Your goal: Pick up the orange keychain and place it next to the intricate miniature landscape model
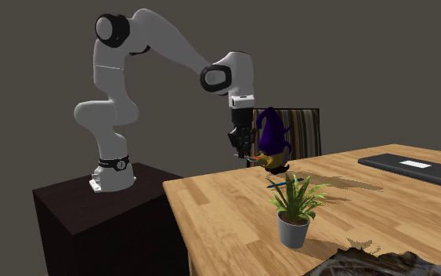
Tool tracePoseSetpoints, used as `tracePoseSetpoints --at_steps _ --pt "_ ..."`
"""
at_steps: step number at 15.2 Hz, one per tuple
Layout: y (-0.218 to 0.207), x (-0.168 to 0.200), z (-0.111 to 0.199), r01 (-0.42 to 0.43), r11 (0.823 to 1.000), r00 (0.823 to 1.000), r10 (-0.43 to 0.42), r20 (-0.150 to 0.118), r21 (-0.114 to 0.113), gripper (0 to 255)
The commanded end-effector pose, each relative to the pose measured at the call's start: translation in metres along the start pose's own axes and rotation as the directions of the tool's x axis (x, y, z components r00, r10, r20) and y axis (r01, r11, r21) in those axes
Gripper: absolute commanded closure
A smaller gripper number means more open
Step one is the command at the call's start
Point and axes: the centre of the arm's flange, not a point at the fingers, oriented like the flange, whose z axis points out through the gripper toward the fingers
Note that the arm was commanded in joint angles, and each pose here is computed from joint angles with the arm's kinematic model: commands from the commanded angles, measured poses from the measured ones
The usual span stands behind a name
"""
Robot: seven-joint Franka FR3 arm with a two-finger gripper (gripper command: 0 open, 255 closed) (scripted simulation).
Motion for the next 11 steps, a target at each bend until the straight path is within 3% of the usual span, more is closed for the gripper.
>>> tracePoseSetpoints --at_steps 1,11 --pt "0.002 0.029 0.004 0.000 1.000 1.000 0.000 0.000 -0.001 255" --pt "0.000 0.160 0.013 0.000 1.000 1.000 0.000 0.000 -0.001 255"
